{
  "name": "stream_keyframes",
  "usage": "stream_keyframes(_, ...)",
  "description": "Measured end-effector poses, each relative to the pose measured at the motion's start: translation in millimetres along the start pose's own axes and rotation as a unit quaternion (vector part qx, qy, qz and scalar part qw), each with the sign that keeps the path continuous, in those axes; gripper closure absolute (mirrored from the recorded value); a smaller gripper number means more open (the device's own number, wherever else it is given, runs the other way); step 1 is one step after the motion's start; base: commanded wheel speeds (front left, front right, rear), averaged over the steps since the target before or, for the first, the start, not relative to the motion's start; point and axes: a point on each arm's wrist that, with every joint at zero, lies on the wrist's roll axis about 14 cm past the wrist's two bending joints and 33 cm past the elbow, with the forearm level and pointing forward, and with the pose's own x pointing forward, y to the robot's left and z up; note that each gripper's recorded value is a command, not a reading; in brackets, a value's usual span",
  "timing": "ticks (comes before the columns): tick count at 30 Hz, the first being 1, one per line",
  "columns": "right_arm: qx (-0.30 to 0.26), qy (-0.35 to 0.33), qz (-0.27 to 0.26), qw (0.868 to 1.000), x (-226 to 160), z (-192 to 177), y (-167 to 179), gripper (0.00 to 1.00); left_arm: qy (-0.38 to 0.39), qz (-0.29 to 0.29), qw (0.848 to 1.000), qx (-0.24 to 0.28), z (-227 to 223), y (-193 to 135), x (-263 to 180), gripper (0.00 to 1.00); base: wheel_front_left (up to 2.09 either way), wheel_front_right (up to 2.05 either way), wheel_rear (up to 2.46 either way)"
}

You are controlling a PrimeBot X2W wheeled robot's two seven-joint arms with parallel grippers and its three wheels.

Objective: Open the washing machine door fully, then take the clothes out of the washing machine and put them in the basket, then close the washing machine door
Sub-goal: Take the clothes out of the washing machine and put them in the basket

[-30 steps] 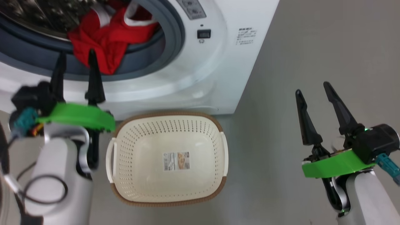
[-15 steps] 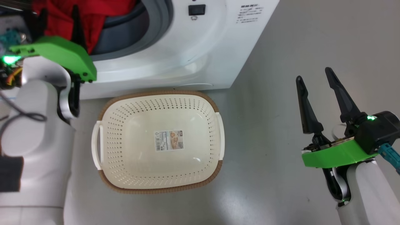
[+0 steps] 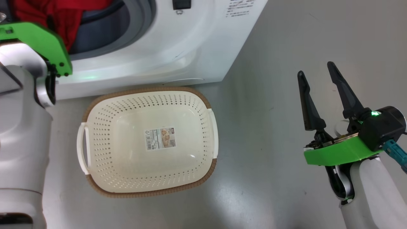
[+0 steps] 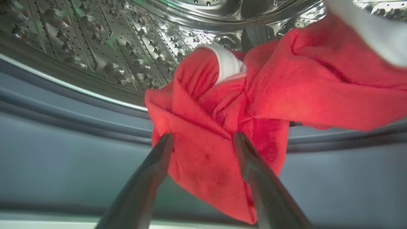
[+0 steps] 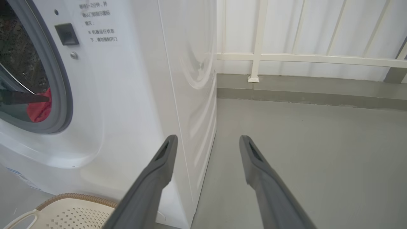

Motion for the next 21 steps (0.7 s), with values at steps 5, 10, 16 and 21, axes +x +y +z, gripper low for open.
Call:
stream_keyframes(5, 0.001, 0.004, -0.004, 1.000, -2, -2, -3, 0.00, 0.049, 0.004, 0.999, 0.003, -21, 0, 5, 0.00, 0.00, 0.00, 0.00)
stream_keyframes(10, -0.001, 0.002, -0.005, 1.000, -1, -1, -5, 0.00, 0.068, 0.003, 0.998, -0.007, -28, -3, 8, 0.00, 0.00, 0.00, 0.00)
stream_keyframes(16, 0.000, 0.004, -0.007, 1.000, -1, -2, -7, 0.00, 0.078, 0.002, 0.997, -0.013, -32, -5, 13, 0.16, 0.00, 0.00, 0.00)
stream_keyframes(21, 0.000, 0.007, -0.009, 1.000, -2, -4, -8, 0.00, 0.070, -0.004, 0.997, -0.016, -31, -8, 16, 1.00, 0.00, 0.00, 0.00)
